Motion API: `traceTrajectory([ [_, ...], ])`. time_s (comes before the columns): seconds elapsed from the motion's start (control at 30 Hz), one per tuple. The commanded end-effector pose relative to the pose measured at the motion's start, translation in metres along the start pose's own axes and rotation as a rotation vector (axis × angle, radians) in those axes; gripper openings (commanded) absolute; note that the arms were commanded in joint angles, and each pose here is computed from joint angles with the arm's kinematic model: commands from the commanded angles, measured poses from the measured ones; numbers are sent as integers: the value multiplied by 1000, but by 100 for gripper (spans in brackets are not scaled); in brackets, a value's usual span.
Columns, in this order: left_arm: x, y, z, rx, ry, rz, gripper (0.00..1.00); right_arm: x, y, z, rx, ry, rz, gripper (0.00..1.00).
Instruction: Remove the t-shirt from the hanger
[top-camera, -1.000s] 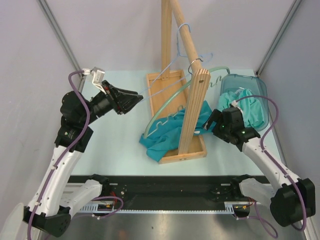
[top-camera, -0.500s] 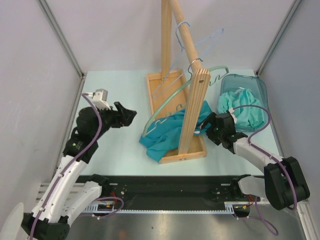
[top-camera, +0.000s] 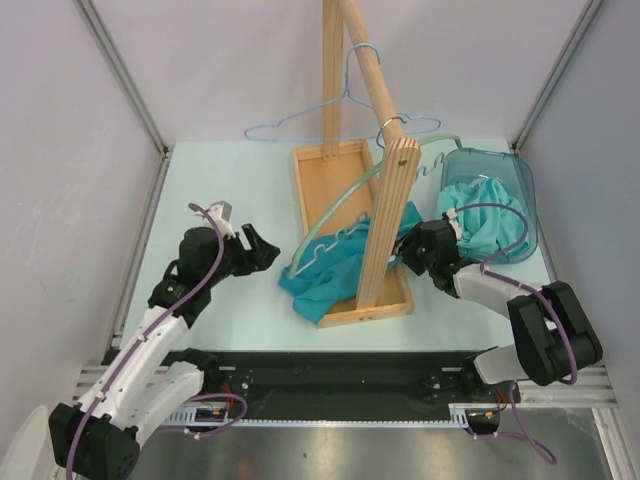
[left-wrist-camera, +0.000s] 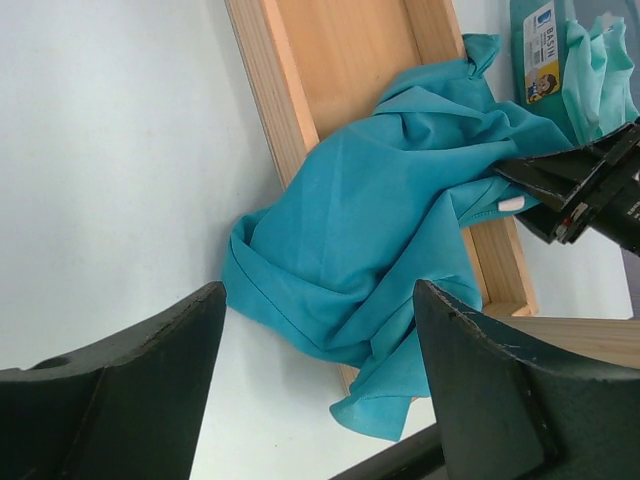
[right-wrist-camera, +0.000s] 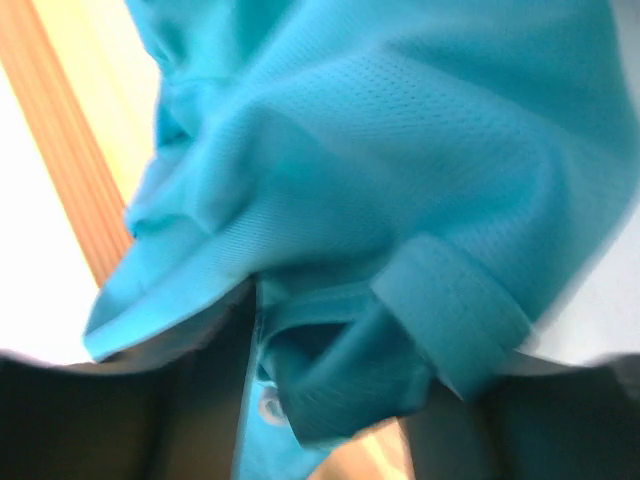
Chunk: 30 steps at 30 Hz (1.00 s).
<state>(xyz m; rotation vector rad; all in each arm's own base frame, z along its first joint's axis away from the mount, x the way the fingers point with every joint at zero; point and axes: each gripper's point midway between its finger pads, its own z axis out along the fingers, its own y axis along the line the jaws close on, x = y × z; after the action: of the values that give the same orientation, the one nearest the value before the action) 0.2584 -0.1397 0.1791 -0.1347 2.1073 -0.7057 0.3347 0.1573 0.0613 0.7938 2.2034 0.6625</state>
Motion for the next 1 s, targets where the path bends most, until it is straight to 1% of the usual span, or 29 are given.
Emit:
traceTrajectory([
  [0.0, -11, -14, -3, 60, -41, -4, 80, -47, 43, -11, -119, -161, -32, 41],
  [0.03, -7, -12, -1, 58, -33, -7, 80, -51, 46, -13, -128, -169, -40, 36],
  [0.07, -7, -13, -1, 65, -32, -9, 80, -52, 47, -14, -134, -161, -70, 33],
  [0.1, -6, -13, 0, 66, -31, -18, 80, -60, 59, -20, -166, -175, -83, 24],
  [0.13, -3, -12, 1, 65, -23, -21, 80, -61, 59, -23, -155, -169, -96, 21],
  [0.17, -2, -12, 2, 68, -21, -26, 80, -65, 64, -28, -161, -180, -114, 13],
  [0.23, -1, -13, 3, 75, -18, -30, 80, -72, 78, -44, -198, -202, -119, 3],
  [0.27, -1, -14, 3, 80, -17, -32, 80, -76, 81, -50, -208, -213, -116, 0],
  [0.4, 1, -22, 5, 118, 6, -47, 80, -96, 94, -88, -262, -267, -78, 0],
  [0.43, 1, -23, 5, 123, 7, -50, 80, -103, 91, -96, -254, -287, -62, 0],
  [0.47, 1, -24, 5, 128, 9, -51, 80, -112, 94, -116, -276, -321, -47, 0],
  [0.5, 1, -24, 5, 131, 12, -52, 80, -118, 95, -126, -283, -341, -34, 0],
  [0.53, 1, -25, 4, 132, 10, -54, 80, -127, 84, -134, -249, -359, -17, 0],
  [0.57, 1, -25, 4, 134, 10, -55, 80, -141, 94, -160, -287, -411, -6, 0],
  [0.6, 2, -25, 4, 134, 10, -56, 80, -150, 92, -172, -275, -437, 2, 0],
  [0.63, 3, -24, 3, 134, 12, -58, 80, -154, 81, -182, -220, -453, 0, 0],
  [0.67, 4, -24, 3, 136, 14, -63, 80, -174, 84, -208, -224, -527, 16, 0],
  [0.73, 5, -25, 4, 142, 16, -68, 80, -188, 77, -232, -188, -580, 6, 0],
  [0.77, 6, -25, 4, 146, 18, -75, 80, -207, 81, -259, -193, -654, 20, 0],
  [0.8, 6, -26, 5, 153, 17, -77, 80, -211, 78, -267, -171, -664, 18, 0],
  [0.87, 6, -28, 5, 159, 22, -81, 80, -233, 73, -286, -132, -737, 13, 0],
  [0.93, 5, -29, 5, 166, 20, -81, 80, -253, 85, -304, -140, -776, -6, 0],
  [0.97, 5, -30, 5, 168, 23, -80, 80, -267, 83, -313, -118, -814, -10, 0],
])
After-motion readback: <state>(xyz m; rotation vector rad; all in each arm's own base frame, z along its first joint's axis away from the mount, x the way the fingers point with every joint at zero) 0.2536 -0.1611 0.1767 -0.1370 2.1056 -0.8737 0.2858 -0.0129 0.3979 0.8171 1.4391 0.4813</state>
